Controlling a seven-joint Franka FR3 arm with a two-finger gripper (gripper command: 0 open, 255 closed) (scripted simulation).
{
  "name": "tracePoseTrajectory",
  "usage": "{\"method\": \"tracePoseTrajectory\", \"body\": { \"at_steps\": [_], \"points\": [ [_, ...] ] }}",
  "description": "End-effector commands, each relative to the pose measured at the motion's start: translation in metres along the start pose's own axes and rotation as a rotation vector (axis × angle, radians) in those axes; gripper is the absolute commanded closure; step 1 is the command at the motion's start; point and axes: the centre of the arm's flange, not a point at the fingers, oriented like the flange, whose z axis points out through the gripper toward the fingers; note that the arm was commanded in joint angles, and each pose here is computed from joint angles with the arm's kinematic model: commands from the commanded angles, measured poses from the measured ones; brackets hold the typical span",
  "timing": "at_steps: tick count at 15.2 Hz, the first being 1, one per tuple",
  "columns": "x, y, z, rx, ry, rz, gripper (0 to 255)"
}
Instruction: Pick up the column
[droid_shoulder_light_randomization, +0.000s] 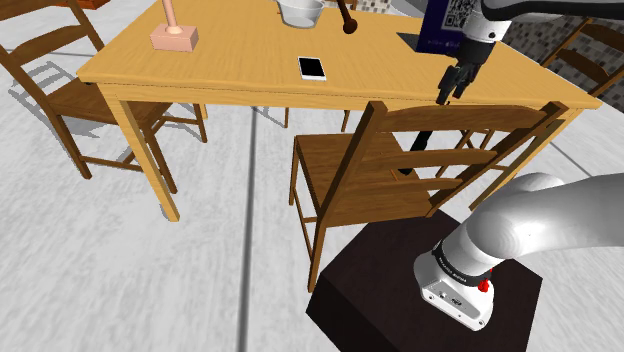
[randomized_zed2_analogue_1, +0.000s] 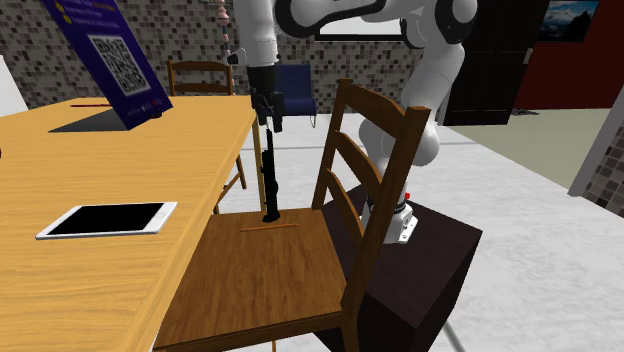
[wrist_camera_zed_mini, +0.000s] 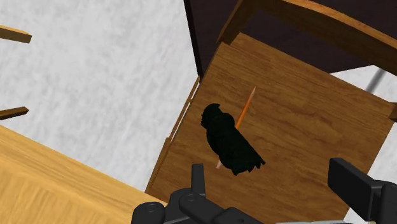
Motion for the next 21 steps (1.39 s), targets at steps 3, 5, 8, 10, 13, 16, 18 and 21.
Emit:
{"method": "tracePoseTrajectory", "body": {
  "at_steps": [3, 5, 8, 10, 13, 16, 18, 21],
  "points": [
    [0.0, 0.006, 0.017, 0.0, -0.004, 0.007, 0],
    [0.001, 0.006, 0.027, 0.0, -0.004, 0.007, 0],
    [0.001, 0.007, 0.041, 0.0, -0.004, 0.007, 0],
    [0.002, 0.006, 0.041, 0.0, -0.004, 0.007, 255],
    [0.002, 0.007, 0.041, 0.0, -0.004, 0.007, 255],
    [0.002, 0.007, 0.041, 0.0, -0.004, 0.007, 255],
    [0.002, 0.007, 0.041, 0.0, -0.004, 0.007, 255],
    [0.001, 0.006, 0.03, 0.0, -0.004, 0.007, 255]
  ]
}}
